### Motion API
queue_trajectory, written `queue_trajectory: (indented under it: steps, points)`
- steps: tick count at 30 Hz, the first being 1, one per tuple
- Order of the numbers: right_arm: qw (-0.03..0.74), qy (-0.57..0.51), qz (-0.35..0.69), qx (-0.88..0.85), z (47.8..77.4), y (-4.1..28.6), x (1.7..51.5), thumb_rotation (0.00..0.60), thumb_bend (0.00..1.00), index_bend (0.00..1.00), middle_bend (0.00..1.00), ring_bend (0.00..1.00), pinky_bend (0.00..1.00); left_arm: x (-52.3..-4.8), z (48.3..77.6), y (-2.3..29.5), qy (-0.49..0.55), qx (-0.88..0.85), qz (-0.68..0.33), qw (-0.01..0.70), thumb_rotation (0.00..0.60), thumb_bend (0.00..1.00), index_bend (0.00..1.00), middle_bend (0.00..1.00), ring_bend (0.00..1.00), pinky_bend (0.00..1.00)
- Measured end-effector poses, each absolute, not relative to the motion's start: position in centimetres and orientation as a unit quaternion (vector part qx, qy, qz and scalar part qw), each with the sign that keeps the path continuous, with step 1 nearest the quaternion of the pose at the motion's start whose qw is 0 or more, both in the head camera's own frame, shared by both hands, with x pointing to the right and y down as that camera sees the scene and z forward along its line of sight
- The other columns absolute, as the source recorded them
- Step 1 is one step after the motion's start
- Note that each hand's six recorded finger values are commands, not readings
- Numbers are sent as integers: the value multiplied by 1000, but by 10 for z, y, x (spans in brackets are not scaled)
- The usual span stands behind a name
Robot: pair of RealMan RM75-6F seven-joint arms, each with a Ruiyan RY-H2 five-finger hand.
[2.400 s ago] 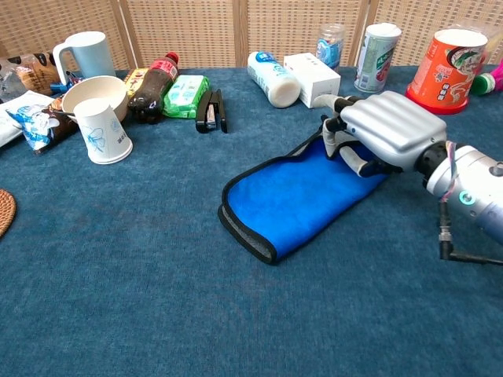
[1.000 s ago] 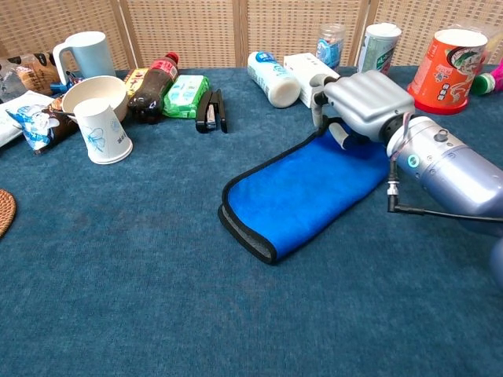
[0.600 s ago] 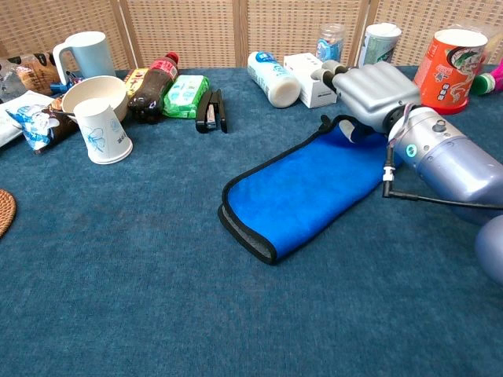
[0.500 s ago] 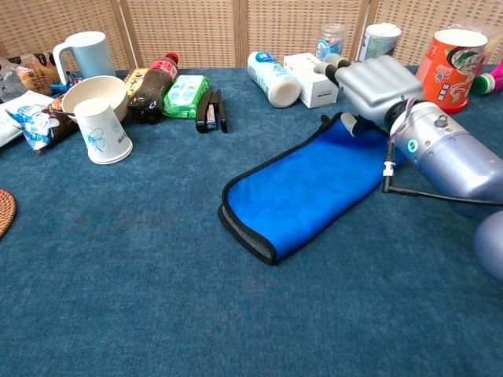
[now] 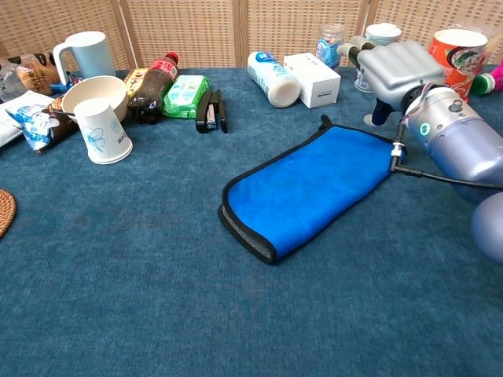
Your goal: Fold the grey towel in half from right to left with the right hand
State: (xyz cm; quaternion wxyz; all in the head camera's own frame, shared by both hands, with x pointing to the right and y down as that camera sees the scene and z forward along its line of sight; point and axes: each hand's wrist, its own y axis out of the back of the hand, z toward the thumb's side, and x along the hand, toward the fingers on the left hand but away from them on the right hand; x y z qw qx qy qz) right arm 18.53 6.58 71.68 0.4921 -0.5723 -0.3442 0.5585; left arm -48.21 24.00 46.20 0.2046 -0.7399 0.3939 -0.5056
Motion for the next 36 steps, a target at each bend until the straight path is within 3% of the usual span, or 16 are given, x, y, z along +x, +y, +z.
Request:
queue_trajectory:
  steps: [11, 20, 22, 24, 26, 30, 36]
  points:
    - [494, -337, 489, -635, 698, 89, 176, 600, 26, 27, 52, 217, 396, -481, 463, 241, 390, -741, -506, 205, 600, 312, 54, 0, 0, 55]
    - [516, -328, 442, -657, 668, 97, 202, 595, 0, 30, 46, 179, 377, -480, 465, 240, 391, -737, -509, 209, 600, 313, 54, 0, 0, 56]
    - [541, -325, 425, -649, 657, 98, 209, 518, 0, 14, 22, 99, 335, -482, 464, 239, 397, -730, -513, 214, 600, 312, 52, 0, 0, 55]
    - [575, -327, 393, -638, 638, 101, 219, 377, 0, 0, 1, 15, 248, -484, 463, 238, 404, -722, -518, 220, 600, 312, 48, 0, 0, 52]
    - [595, -336, 362, -634, 618, 106, 233, 319, 0, 0, 0, 0, 192, -487, 463, 237, 411, -710, -525, 227, 600, 311, 44, 0, 0, 49]
    - [592, -373, 330, -633, 576, 123, 283, 295, 0, 0, 0, 0, 170, -493, 461, 240, 425, -688, -539, 235, 600, 303, 44, 0, 0, 40]
    - [546, -412, 373, -627, 539, 151, 341, 283, 0, 0, 0, 0, 155, -500, 457, 246, 438, -662, -553, 252, 600, 177, 15, 0, 0, 10]
